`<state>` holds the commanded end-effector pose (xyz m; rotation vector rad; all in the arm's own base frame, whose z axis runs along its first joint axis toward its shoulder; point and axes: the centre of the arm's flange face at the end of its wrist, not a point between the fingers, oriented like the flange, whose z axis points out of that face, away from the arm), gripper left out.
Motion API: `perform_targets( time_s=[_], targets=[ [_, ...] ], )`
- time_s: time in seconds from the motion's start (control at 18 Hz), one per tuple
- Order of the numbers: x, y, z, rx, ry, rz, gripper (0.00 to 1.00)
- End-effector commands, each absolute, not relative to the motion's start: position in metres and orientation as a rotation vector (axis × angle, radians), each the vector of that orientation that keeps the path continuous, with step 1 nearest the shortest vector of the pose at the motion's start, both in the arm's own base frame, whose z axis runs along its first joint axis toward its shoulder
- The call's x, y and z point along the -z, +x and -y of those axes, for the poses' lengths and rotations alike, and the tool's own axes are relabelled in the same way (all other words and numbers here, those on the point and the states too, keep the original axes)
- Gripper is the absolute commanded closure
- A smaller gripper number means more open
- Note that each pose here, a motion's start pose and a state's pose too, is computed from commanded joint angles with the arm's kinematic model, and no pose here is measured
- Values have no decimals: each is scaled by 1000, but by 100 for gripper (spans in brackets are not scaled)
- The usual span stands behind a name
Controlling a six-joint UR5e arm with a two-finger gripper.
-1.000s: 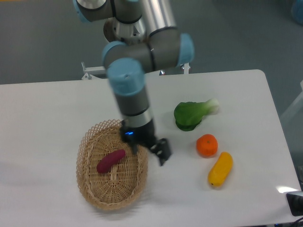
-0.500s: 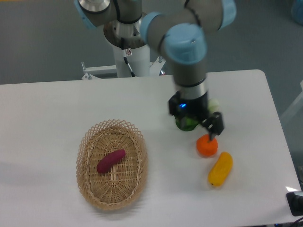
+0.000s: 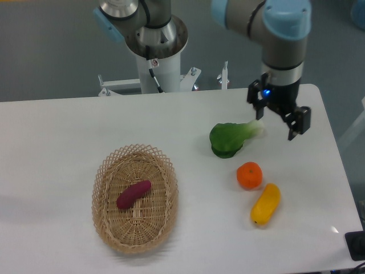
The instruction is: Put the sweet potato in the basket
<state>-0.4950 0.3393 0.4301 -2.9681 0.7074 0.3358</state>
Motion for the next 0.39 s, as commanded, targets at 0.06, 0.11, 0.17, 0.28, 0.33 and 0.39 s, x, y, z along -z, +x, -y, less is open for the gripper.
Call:
perform_targets(
  time_s=[0.06,0.11,0.17,0.28,0.33,0.39],
  targets=[
    [-430,-497,-337,-337,-2969,-710,0],
    [-430,-498,-335,-339,-2970,-706,0],
    [-430,-499,-334,-339,-2971,-701,0],
    [-430,-501,-330,-341,-2971,-690,0],
    [-431,-502,-331,-341,-2962,-687,0],
    [-431,-502,-331,-338,-2954,-682,0]
  ],
)
